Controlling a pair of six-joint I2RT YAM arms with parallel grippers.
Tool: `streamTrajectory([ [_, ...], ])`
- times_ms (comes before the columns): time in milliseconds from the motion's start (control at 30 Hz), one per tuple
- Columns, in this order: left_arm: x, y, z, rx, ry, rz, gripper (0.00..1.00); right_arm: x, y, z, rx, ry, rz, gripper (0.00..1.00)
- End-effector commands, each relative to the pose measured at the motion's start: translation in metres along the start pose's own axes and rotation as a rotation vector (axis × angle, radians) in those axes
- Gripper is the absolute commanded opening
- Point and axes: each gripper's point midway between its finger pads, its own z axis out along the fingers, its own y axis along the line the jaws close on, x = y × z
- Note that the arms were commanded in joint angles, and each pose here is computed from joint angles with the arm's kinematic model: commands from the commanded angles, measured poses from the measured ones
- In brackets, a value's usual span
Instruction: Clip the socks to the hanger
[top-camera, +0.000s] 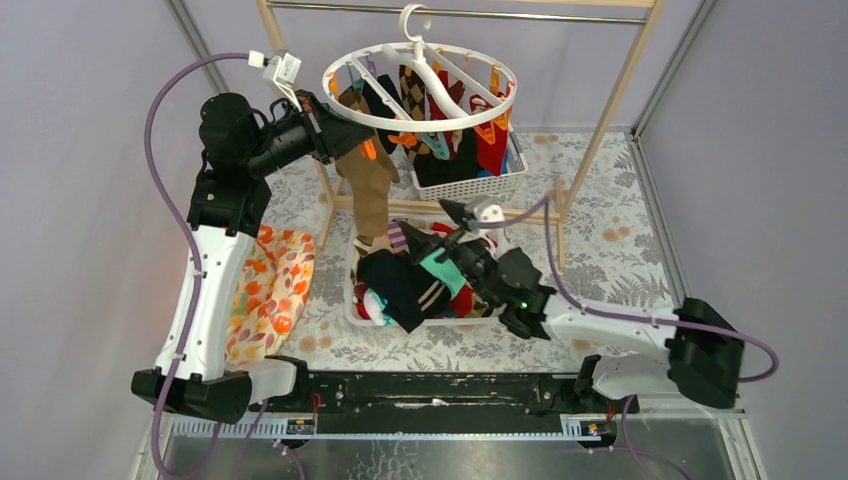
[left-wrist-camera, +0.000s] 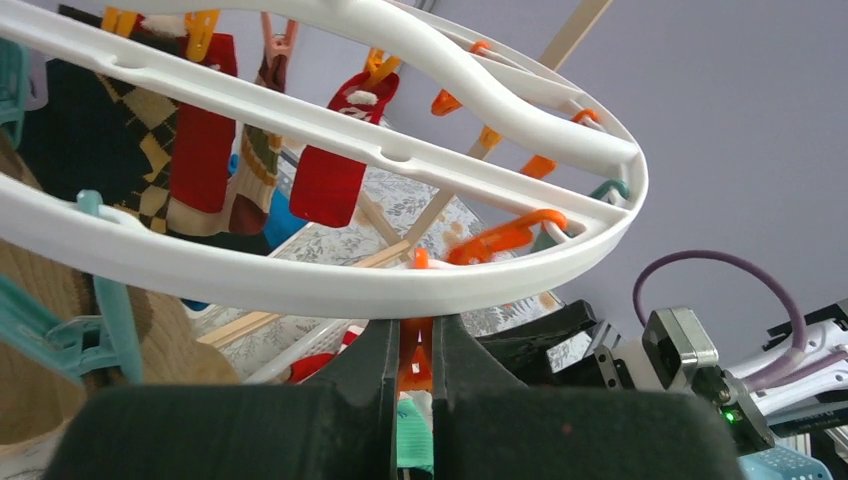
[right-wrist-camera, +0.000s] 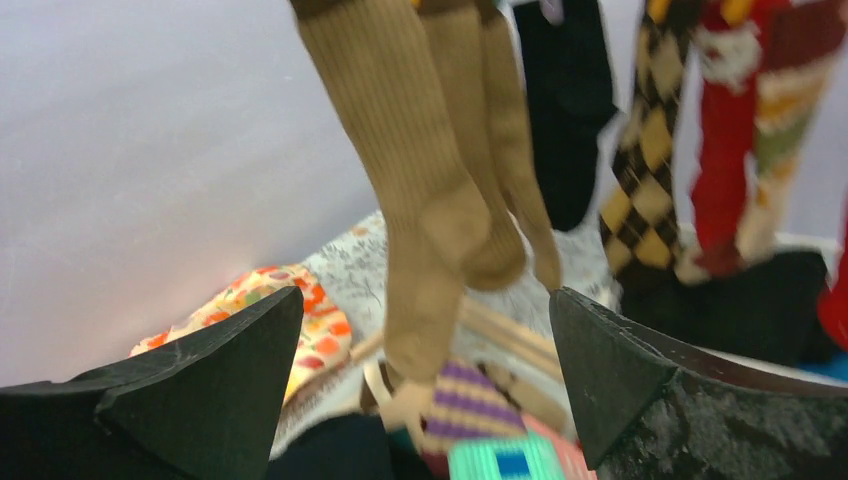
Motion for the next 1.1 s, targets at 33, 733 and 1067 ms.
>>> streamTrajectory([
  [33, -0.008, 0.017, 0.002, -0.014, -0.004, 0.038, 0.00, -0.005, -0.038, -0.057, 0.118, -0.005, 0.175, 1.00],
  [733, -0.004, 0.024, 0.003, -0.017, 0.019, 0.038, 0.00, 0.140, -0.021, -0.071, -0.026, 0.641, 0.278, 0.74],
  [1067, -0.006, 0.024, 0.001, -0.028, 0.016, 0.055, 0.00, 0.147, -0.024, -0.063, -0.012, 0.645, 0.304, 0.47],
])
